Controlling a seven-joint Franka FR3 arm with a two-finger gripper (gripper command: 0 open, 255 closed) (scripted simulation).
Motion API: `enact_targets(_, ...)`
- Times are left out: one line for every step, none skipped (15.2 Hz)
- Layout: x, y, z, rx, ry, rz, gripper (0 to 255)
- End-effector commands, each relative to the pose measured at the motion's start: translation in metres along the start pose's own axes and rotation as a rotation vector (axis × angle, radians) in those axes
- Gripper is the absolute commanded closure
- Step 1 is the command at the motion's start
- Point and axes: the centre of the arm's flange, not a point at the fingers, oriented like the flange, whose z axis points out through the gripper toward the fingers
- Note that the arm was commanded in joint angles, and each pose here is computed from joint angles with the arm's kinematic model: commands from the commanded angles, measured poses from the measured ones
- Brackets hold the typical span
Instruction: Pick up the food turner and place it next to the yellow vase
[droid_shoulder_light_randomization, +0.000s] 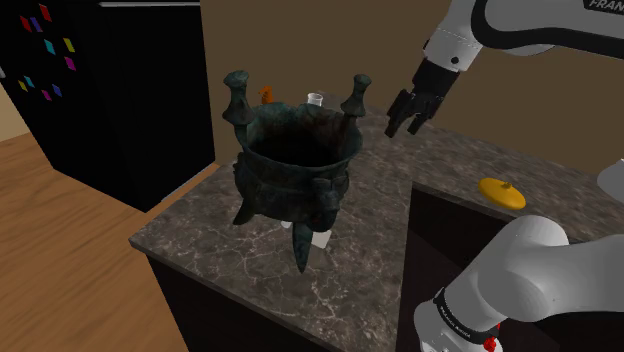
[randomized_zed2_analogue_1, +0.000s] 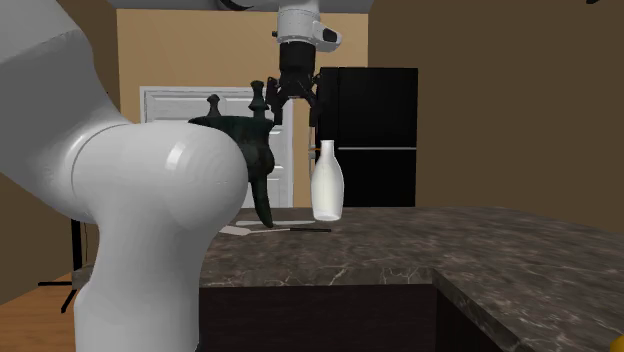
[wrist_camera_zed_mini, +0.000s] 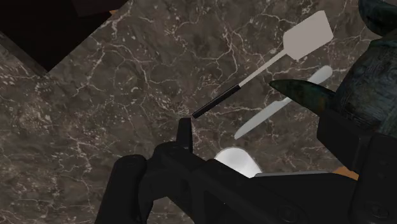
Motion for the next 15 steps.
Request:
enact_targets(0.0, 0.0, 0.0, 0.0, 0.0, 0.0, 0)
enact_targets(-0.001, -0.007, 0.012, -0.01, 0.002, 0.054, 0)
enact_targets(-0.001, -0.015, 0.024, -0.019, 0.004, 0.109, 0)
enact_targets(-0.001, -0.022, 0.036, -0.029, 0.007, 0.163, 0)
enact_targets(-0.001, -0.029, 0.048, -0.039, 0.009, 0.218, 0)
enact_targets(0.0, -0.036, 0.06, -0.049, 0.011, 0.272, 0)
enact_targets(0.001, -0.042, 0.072, -0.058, 0.013, 0.326, 0)
enact_targets(0.003, -0.049, 0.084, -0.068, 0.016, 0.381, 0)
enact_targets(0.004, -0.055, 0.097, -0.078, 0.018, 0.435, 0)
enact_targets(0.007, -0.061, 0.109, -0.088, 0.02, 0.49, 0)
enact_targets(0.009, -0.067, 0.121, -0.097, 0.022, 0.544, 0)
enact_targets(0.012, -0.073, 0.134, -0.107, 0.024, 0.598, 0)
enact_targets(0.016, -0.078, 0.146, -0.117, 0.027, 0.653, 0)
enact_targets(0.019, -0.083, 0.159, -0.127, 0.029, 0.707, 0)
enact_targets(0.023, -0.088, 0.171, -0.136, 0.031, 0.761, 0)
